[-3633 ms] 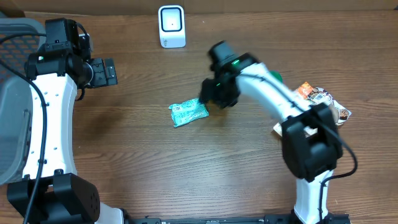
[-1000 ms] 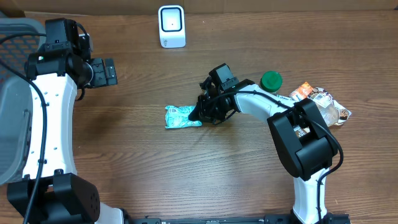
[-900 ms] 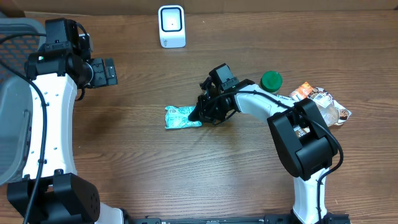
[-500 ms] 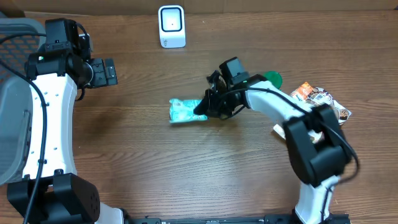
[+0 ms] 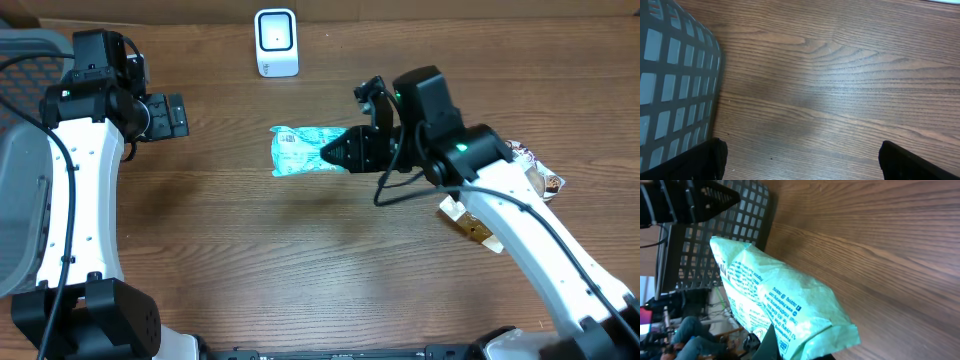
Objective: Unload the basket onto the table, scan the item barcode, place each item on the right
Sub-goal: 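Raise the mint pack with the right gripper and hold it before the scanner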
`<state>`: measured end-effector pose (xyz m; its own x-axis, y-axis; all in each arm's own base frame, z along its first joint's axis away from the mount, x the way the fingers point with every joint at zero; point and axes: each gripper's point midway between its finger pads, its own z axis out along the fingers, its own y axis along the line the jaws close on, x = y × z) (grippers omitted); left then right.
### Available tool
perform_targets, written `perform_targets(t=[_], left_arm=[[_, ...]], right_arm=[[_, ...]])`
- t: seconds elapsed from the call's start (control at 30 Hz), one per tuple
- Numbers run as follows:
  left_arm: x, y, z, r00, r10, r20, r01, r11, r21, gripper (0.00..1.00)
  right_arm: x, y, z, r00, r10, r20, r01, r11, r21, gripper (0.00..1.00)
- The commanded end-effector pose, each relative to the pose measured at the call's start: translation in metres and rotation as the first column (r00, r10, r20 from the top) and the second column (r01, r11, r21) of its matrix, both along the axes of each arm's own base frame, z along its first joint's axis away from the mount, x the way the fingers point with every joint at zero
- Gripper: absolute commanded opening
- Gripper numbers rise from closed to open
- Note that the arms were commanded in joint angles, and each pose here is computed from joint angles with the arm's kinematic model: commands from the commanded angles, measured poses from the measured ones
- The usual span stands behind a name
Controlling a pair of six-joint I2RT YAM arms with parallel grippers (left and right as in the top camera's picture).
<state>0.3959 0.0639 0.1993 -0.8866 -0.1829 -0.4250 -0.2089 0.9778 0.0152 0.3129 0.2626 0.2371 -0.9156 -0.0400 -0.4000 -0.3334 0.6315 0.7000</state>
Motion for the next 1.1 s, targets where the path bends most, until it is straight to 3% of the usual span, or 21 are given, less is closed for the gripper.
perform_targets(t=[0.0, 0.27, 0.47, 0.77, 0.93, 0.97, 1.07], left_arm=[[0.0, 0.0, -0.001, 1.0, 0.005, -0.002, -0.005, 1.0, 0.005, 1.0], [0.0, 0.0, -0.001, 1.0, 0.005, -0.002, -0.005, 1.0, 0.005, 0.99], [0.0, 0.0, -0.001, 1.0, 0.005, -0.002, -0.005, 1.0, 0.005, 1.0], [0.0, 0.0, -0.001, 1.0, 0.005, -0.002, -0.005, 1.0, 0.005, 1.0], [0.0, 0.0, -0.001, 1.0, 0.005, -0.002, -0.005, 1.0, 0.005, 1.0], [0.0, 0.0, -0.001, 1.0, 0.006, -0.002, -0.006, 1.0, 0.005, 1.0], [0.0, 0.0, -0.001, 1.0, 0.005, -0.002, -0.005, 1.0, 0.005, 1.0]], right_arm=[[-0.012, -0.013, 0.033, 0.995, -0.03, 0.093, 0.031, 1.0, -0.001, 0.04], [-0.035, -0.026, 0.06, 0.993, 0.016, 0.119, -0.01, 0.999, -0.052, 0.04], [-0.01, -0.047, 0.082, 0.978, -0.094, 0.186, 0.128, 0.976, -0.176, 0.04], [0.103, -0.047, 0.089, 0.906, -0.159, 0.392, 0.325, 0.855, -0.404, 0.04], [0.179, -0.041, 0.075, 0.76, -0.124, 0.639, 0.532, 0.683, -0.5, 0.04], [0.201, -0.036, 0.07, 0.7, -0.09, 0.709, 0.598, 0.616, -0.513, 0.04], [0.232, -0.024, 0.061, 0.615, -0.011, 0.789, 0.666, 0.543, -0.512, 0.04]])
